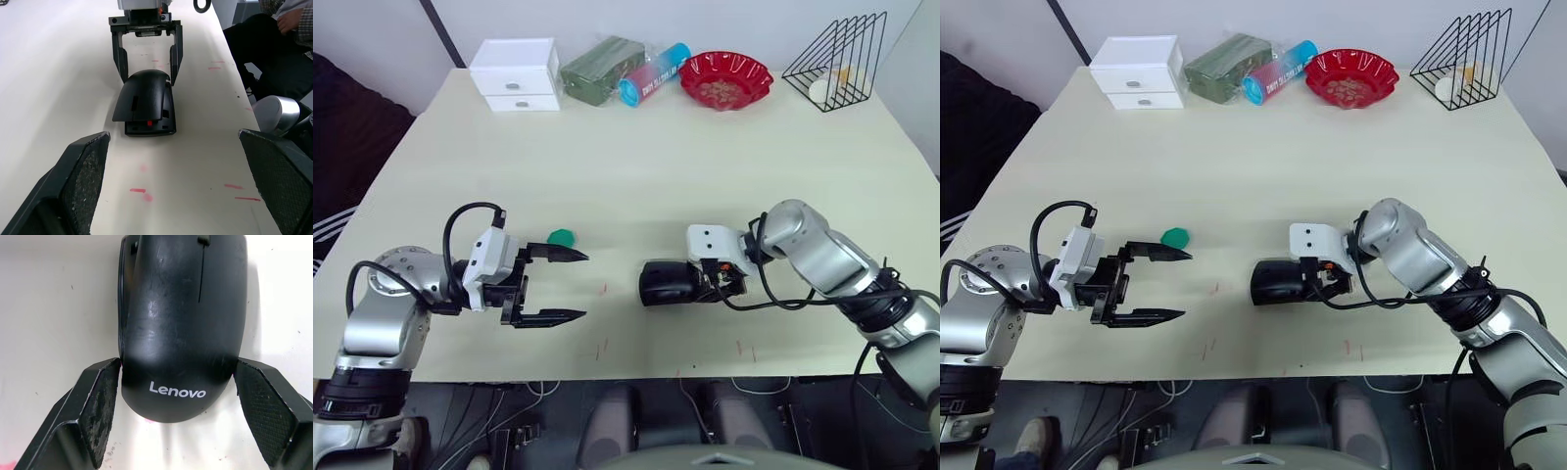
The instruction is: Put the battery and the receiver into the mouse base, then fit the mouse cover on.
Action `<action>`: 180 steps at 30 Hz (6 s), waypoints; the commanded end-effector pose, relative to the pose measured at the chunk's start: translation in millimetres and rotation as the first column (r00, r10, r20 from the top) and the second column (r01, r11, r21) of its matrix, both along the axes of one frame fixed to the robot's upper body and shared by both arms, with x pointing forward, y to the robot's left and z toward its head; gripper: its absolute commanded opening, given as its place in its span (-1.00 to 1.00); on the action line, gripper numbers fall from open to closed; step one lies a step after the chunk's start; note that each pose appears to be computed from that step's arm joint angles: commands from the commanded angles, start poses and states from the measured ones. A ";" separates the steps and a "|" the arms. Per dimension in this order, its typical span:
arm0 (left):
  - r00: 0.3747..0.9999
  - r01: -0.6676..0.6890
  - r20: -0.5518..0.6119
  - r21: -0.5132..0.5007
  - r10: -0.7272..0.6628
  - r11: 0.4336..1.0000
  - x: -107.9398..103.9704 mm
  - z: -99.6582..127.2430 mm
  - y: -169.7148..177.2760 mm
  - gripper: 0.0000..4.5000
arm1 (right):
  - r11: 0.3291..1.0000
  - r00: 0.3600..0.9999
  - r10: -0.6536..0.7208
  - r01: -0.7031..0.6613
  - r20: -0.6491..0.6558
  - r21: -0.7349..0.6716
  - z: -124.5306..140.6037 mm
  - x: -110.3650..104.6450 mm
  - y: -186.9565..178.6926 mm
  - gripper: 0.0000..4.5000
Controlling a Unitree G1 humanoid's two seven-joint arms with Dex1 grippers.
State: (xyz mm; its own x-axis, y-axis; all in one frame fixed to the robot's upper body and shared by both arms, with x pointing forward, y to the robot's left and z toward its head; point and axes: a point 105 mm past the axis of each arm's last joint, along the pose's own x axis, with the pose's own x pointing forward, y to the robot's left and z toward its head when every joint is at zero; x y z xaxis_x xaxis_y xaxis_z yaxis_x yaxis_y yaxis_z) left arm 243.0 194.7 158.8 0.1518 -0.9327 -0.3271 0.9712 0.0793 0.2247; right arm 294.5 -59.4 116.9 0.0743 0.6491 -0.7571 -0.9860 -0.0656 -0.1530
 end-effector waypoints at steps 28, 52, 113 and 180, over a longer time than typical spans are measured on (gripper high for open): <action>0.999 0.021 0.029 0.016 -0.021 1.000 -0.3 6.7 1.0 1.00 | 0.995 0.998 -0.035 0.030 0.053 0.098 14.8 -1.4 -7.9 0.07; 1.000 0.018 0.022 0.014 -0.019 1.000 -0.4 5.6 2.3 1.00 | 0.995 0.975 0.002 0.021 0.221 -0.102 37.3 -14.6 16.0 0.07; 1.000 0.017 0.014 0.014 -0.017 1.000 -1.2 5.4 2.5 1.00 | 0.976 0.978 -0.060 0.099 0.202 -0.192 25.5 -15.8 22.4 0.62; 1.000 -0.002 0.015 0.003 0.002 1.000 1.9 7.3 5.4 1.00 | 0.890 0.993 -0.003 -0.053 0.121 0.452 30.3 -12.5 51.0 -0.10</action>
State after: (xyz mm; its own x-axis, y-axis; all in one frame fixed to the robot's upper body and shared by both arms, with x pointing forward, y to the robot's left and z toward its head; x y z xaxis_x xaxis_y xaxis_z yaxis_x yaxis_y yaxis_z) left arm 246.8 200.4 158.4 0.1565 -0.9314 -0.3287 0.9736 0.0895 0.2098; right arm 281.7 -12.1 140.0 0.1246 0.9220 -0.3666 -0.9651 0.0269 -0.2604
